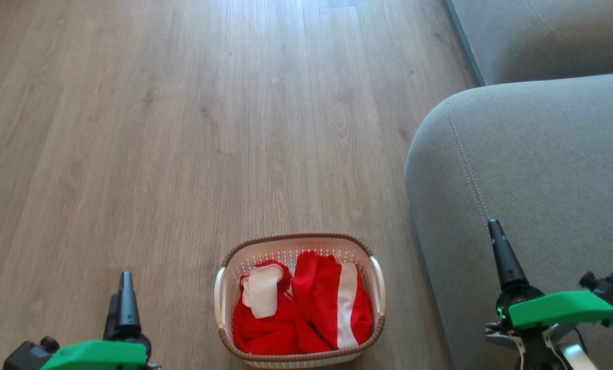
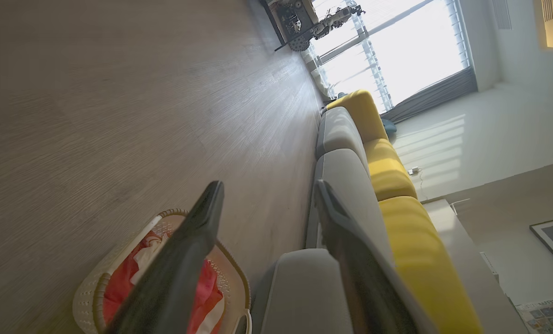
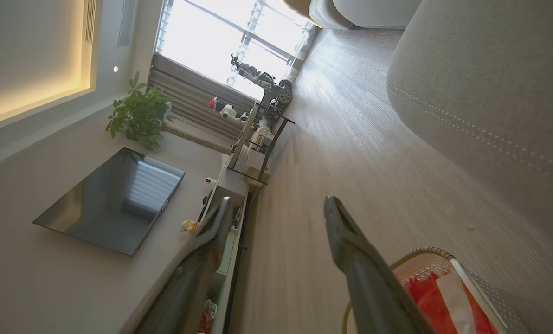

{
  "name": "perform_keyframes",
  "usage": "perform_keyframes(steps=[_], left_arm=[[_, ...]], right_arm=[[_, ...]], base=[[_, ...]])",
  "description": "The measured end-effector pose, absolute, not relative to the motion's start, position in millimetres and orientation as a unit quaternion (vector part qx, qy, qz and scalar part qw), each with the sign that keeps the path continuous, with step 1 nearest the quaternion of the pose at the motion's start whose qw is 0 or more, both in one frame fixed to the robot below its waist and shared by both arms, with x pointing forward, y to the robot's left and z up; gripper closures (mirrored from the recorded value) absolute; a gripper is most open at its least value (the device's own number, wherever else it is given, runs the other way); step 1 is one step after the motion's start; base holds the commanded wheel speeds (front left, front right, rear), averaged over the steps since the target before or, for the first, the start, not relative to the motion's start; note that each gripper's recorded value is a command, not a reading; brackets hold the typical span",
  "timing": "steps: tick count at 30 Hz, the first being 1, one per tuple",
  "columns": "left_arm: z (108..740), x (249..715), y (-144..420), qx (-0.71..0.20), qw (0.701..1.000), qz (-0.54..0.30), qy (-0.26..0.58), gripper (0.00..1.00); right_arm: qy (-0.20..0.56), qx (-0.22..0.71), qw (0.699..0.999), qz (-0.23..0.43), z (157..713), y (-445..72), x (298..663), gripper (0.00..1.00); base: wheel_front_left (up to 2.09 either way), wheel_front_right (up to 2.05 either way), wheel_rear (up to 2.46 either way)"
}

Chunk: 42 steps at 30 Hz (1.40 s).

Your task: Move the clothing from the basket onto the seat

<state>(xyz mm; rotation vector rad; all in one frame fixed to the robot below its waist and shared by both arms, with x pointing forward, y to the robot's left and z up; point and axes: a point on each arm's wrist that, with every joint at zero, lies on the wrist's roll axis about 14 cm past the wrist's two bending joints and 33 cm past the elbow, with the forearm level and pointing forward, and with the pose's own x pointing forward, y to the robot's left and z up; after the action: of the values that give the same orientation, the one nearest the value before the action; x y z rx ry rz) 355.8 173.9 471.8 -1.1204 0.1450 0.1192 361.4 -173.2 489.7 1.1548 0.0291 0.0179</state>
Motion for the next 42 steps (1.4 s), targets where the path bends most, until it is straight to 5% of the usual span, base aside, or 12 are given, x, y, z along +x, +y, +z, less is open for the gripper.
perform_keyframes(steps=[20,42], left_arm=[[472,348,177,-0.365,0.927,0.057,0.058,0.0],[477,344,173,-0.224,0.973,0.041,0.039,0.0]], right_arm=[[0.001,0.417,0.908,0.038,495,-162,362,0.0],[-0.004,0.292,0.955,0.059,494,-153,362,0.0]], base=[[0.0,0.0,0.0],[0.0,0.0,0.0]])
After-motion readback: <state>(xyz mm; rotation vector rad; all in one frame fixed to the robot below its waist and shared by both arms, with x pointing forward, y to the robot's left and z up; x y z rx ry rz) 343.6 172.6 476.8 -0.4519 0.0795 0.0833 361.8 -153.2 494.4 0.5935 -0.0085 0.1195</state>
